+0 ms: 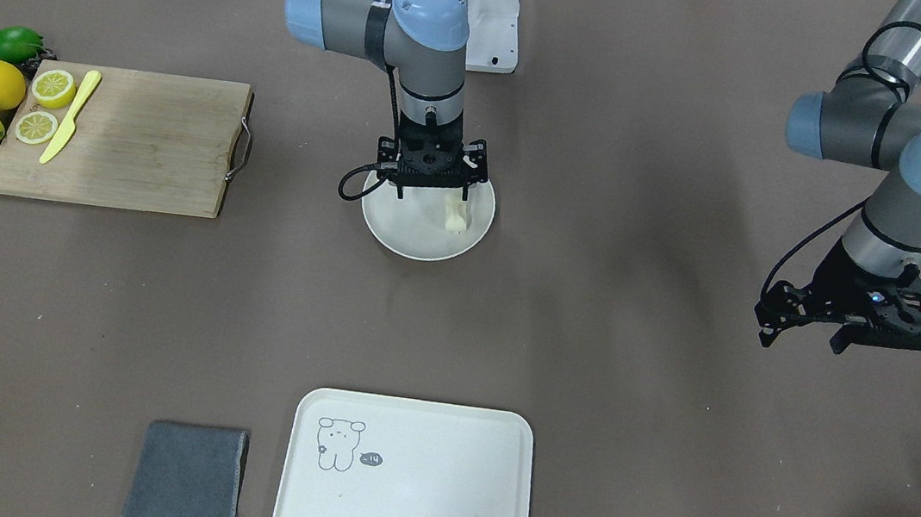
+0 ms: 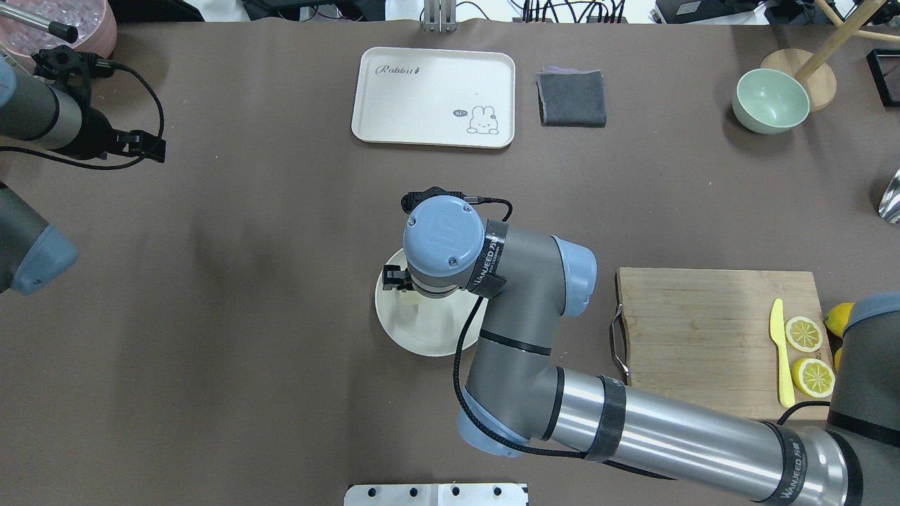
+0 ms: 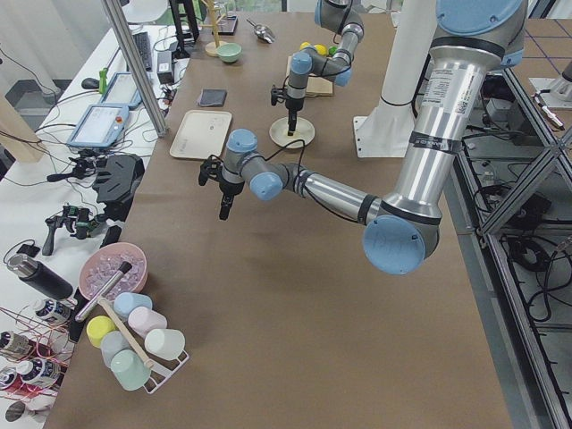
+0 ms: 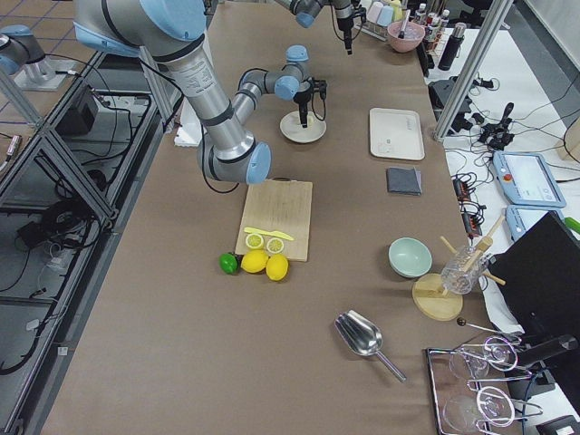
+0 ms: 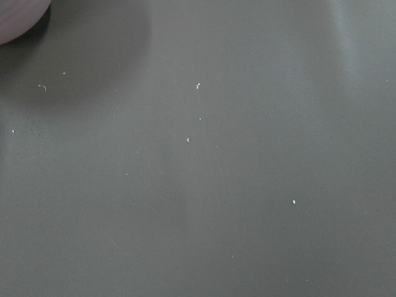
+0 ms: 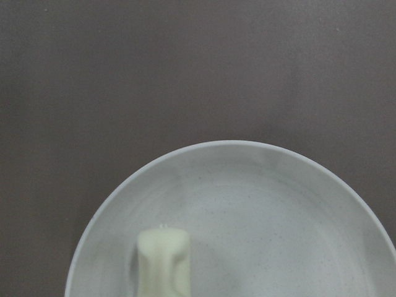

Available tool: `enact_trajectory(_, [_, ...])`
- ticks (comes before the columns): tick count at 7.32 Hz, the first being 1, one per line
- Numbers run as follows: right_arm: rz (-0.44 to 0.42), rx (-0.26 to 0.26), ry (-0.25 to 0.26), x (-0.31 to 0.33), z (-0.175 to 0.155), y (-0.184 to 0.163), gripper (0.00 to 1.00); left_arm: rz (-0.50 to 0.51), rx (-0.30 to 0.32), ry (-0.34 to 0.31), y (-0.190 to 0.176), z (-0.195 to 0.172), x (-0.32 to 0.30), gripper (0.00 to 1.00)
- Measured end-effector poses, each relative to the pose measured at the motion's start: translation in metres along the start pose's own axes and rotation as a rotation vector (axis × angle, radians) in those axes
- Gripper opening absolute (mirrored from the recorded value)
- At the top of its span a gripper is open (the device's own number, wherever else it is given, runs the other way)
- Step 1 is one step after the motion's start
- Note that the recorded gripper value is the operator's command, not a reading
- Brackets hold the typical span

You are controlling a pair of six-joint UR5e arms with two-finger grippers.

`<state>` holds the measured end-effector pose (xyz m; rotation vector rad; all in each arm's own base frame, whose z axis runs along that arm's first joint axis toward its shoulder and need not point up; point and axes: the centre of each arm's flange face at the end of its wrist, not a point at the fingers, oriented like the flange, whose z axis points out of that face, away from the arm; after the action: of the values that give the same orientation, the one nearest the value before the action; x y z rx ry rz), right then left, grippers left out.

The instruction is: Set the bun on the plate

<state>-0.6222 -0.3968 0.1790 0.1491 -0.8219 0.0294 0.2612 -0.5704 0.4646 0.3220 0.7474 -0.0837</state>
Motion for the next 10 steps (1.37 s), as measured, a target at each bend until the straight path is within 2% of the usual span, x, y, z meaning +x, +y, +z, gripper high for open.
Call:
enact_trajectory(3, [0.014, 0.005, 0.021, 0.014, 0.001, -0.008, 1.00, 0.003, -0.001, 0.007, 0.002, 0.000, 0.006, 0.98])
enact_trajectory(4, [0.032, -0.006, 0.012, 0.021, -0.018, -0.020, 1.00, 0.005, -0.001, 0.010, 0.002, 0.000, 0.008, 0.98])
enact_trajectory(5, [0.058, -0.032, -0.001, 0.037, -0.051, -0.035, 1.00, 0.009, 0.001, 0.013, 0.001, -0.001, 0.011, 0.98])
enact_trajectory(7, [0.080, -0.079, -0.016, 0.121, -0.107, -0.066, 1.00, 0.033, 0.021, 0.037, -0.001, -0.003, 0.018, 0.98])
enact_trajectory(8, [0.061, -0.085, 0.003, 0.181, -0.117, -0.084, 1.00, 0.041, 0.038, 0.048, 0.000, 0.001, 0.011, 0.98])
enact_trajectory(10, [-0.004, -0.097, 0.068, 0.319, -0.128, -0.123, 1.00, 0.023, 0.049, 0.026, -0.003, 0.012, -0.015, 0.98])
